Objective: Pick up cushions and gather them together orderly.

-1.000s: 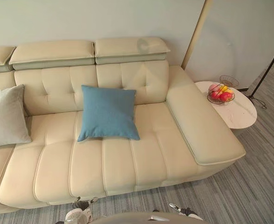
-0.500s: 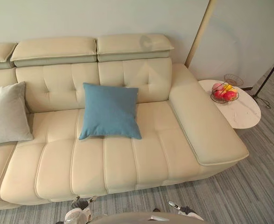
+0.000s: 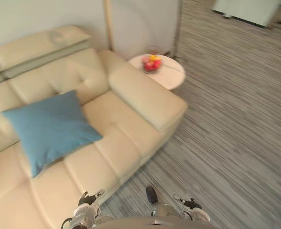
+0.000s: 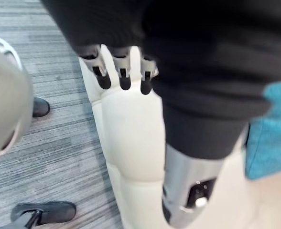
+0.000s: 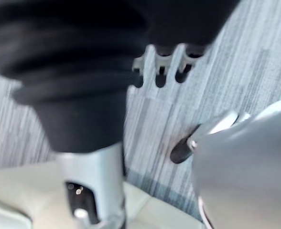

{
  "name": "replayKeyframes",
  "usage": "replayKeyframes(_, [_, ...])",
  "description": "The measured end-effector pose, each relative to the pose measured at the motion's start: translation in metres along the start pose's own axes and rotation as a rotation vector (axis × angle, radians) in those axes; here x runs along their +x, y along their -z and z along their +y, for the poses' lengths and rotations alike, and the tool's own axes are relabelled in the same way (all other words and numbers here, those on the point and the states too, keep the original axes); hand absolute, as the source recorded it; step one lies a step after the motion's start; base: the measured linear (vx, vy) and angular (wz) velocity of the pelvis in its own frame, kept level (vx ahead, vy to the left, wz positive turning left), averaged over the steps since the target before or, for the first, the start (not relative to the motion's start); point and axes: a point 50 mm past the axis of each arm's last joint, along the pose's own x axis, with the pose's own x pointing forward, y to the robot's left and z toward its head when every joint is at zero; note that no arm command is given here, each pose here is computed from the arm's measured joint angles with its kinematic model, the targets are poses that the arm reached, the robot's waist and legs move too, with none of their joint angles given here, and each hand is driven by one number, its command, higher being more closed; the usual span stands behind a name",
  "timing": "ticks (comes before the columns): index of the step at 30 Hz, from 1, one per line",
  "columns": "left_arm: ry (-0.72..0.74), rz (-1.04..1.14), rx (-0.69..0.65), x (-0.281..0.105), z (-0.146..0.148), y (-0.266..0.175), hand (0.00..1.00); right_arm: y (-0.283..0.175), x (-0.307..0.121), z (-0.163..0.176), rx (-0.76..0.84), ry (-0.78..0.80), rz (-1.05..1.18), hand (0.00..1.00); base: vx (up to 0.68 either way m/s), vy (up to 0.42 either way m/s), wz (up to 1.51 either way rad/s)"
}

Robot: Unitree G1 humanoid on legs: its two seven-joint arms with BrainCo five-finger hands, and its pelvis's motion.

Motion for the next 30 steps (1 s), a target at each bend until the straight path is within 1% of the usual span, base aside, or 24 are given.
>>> replayKeyframes(2, [0.012, -0.011, 0.031, 0.001, -0.002, -0.004, 0.00, -0.005, 0.000, 0.005, -0.016, -0.017, -0.016, 0.00, 0.05, 0.002, -1.55])
replayKeyframes(4, [0.011, -0.007, 0.033, 0.000, -0.001, -0.002, 0.00, 0.001, -0.001, 0.003, -0.021, -0.013, -0.008, 0.00, 0.15, -0.043, -1.24])
replayKeyframes(7, [0.012, 0.001, 0.040, -0.001, 0.000, 0.003, 0.00, -0.009, -0.001, 0.008, -0.051, -0.034, -0.051, 0.00, 0.05, -0.105, -1.15])
replayKeyframes(9, [0.053, 0.019, 0.079, -0.003, -0.012, 0.011, 0.00, -0.021, 0.003, -0.008, -0.070, 0.006, -0.075, 0.00, 0.16, -0.084, -0.50])
replayKeyframes(10, [0.050, 0.019, 0.090, -0.003, -0.010, 0.011, 0.00, -0.017, 0.003, -0.010, -0.078, 0.011, -0.062, 0.00, 0.17, -0.126, -0.78])
replayKeyframes(12, [0.015, 0.085, 0.105, -0.004, 0.004, 0.026, 0.00, -0.020, 0.006, -0.008, -0.106, 0.003, -0.051, 0.00, 0.14, -0.200, -1.28])
replayKeyframes(14, [0.010, 0.074, 0.110, -0.003, 0.007, 0.022, 0.00, -0.018, 0.007, -0.004, -0.110, -0.009, -0.030, 0.00, 0.15, -0.189, -1.22])
replayKeyframes(17, [0.024, 0.070, 0.113, -0.003, 0.007, 0.022, 0.00, -0.009, 0.008, -0.009, -0.116, -0.003, 0.015, 0.00, 0.16, -0.094, -1.09])
replayKeyframes(20, [0.025, 0.043, 0.120, -0.002, 0.009, 0.017, 0.00, -0.004, 0.009, -0.020, -0.129, 0.027, 0.053, 0.00, 0.15, -0.009, -0.96])
replayKeyframes(25, [0.033, 0.000, 0.106, -0.002, 0.007, 0.008, 0.00, -0.005, 0.009, -0.025, -0.094, 0.047, 0.055, 0.00, 0.15, 0.026, -1.07])
replayKeyframes(30, [0.032, -0.020, 0.084, -0.002, 0.006, 0.003, 0.00, -0.005, 0.008, -0.019, -0.065, 0.034, 0.040, 0.00, 0.21, 0.110, -0.92])
